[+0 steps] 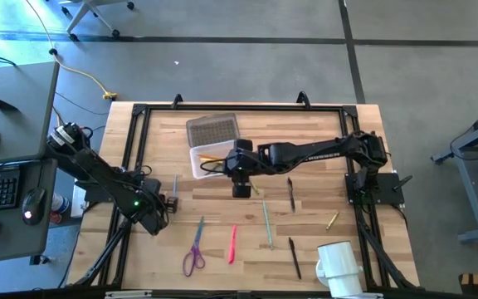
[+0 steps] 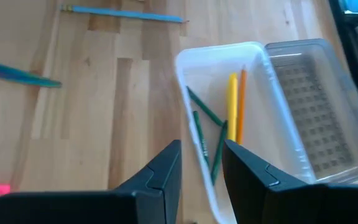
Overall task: Pick & place school supplies into a supply box
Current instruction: Put the orange pencil into the transparent supply box
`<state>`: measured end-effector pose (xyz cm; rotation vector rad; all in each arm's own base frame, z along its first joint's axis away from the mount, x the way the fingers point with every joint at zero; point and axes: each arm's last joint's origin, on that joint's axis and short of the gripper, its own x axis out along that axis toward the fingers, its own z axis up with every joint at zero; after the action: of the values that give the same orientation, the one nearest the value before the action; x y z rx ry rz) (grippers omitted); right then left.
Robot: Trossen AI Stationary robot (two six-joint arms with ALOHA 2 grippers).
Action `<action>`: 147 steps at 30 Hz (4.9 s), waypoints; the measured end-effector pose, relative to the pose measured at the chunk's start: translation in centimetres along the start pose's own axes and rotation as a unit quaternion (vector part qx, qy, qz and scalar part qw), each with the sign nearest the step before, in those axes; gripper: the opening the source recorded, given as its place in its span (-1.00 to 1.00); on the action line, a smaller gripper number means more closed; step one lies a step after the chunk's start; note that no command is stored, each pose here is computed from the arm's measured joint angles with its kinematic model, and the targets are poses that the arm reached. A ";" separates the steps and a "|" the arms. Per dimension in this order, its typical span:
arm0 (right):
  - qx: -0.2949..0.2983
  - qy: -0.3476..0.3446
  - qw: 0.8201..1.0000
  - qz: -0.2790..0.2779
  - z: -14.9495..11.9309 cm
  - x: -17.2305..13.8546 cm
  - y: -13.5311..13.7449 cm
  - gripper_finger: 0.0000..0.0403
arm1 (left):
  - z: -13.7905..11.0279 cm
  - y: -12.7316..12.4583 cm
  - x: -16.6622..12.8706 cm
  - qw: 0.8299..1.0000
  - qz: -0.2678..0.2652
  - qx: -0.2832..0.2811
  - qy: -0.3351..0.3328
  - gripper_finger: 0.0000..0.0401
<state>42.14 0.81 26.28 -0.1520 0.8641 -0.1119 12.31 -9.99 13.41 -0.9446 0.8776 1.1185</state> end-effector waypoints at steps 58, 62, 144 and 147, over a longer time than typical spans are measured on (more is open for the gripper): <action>-0.009 0.033 0.999 -0.021 -0.6 -0.4 1.9 -0.51 | -6.4 0.3 -6.8 0.943 -0.142 0.253 -0.161 -0.45; -0.009 0.032 0.999 -0.022 -0.6 -0.4 1.9 -0.51 | -7.6 1.0 -4.3 0.963 -0.057 0.213 -0.154 -0.45; -0.035 -0.004 0.998 0.047 0.1 -0.4 2.3 -0.51 | -9.9 2.9 3.9 0.937 -0.037 0.225 -0.265 -0.26; -0.044 -0.004 0.998 0.047 0.1 -0.4 2.3 -0.51 | -9.5 3.2 4.2 0.934 -0.044 0.226 -0.274 -0.36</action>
<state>42.00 3.15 26.24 -0.1948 0.8665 0.0147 9.16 -16.94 5.66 -0.2599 0.5829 0.9713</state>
